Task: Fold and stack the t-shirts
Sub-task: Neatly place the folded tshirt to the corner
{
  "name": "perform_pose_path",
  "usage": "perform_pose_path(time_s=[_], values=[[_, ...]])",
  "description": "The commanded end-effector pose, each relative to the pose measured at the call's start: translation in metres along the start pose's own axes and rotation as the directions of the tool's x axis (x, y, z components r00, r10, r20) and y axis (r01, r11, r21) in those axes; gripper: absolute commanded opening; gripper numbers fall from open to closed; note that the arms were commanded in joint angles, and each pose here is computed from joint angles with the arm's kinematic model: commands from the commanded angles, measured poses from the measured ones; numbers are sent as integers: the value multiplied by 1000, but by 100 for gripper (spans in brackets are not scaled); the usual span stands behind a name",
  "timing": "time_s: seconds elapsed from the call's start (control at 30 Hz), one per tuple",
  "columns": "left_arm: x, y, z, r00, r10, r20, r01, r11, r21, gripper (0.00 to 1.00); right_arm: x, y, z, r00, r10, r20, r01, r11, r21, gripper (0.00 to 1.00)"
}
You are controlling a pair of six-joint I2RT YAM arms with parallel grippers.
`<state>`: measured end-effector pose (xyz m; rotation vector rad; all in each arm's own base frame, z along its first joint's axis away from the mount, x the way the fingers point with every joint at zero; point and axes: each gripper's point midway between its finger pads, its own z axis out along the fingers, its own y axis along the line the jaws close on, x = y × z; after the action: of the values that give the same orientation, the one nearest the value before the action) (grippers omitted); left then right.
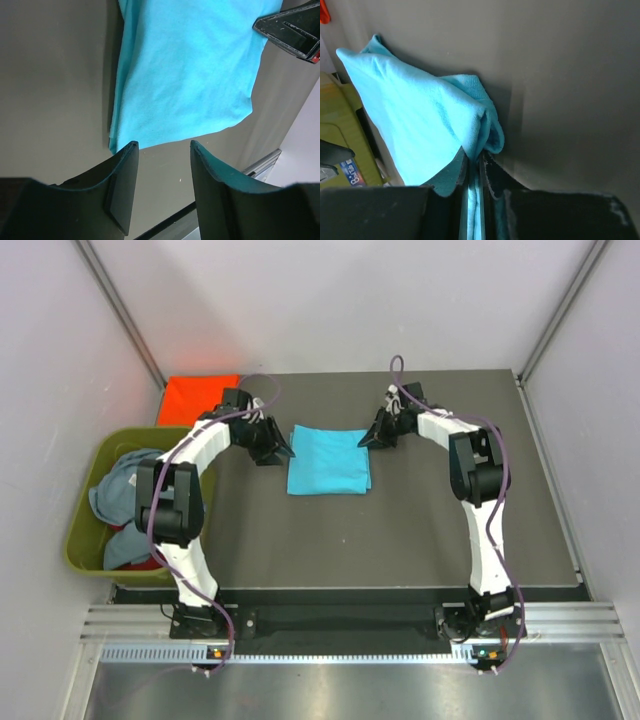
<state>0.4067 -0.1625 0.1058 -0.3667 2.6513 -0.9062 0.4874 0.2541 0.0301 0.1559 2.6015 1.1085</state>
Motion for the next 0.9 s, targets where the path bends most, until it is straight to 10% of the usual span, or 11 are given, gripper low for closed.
perform_pose_path(time_s=[0.0, 0.5, 0.63, 0.87], values=[[-11, -19, -24, 997, 34, 75, -39, 998, 55, 50, -22, 8, -4, 997, -14, 77, 15, 1000, -15, 0], [-32, -18, -21, 985, 98, 145, -104, 994, 35, 64, -25, 19, -27, 997, -30, 76, 34, 998, -51, 1], [-58, -11, 8, 979, 142, 147, -144, 990, 3, 68, -24, 22, -32, 997, -31, 66, 35, 998, -49, 39], [-89, -7, 51, 961, 233, 151, -241, 970, 33, 70, -23, 12, -67, 996, -61, 64, 59, 998, 33, 63]])
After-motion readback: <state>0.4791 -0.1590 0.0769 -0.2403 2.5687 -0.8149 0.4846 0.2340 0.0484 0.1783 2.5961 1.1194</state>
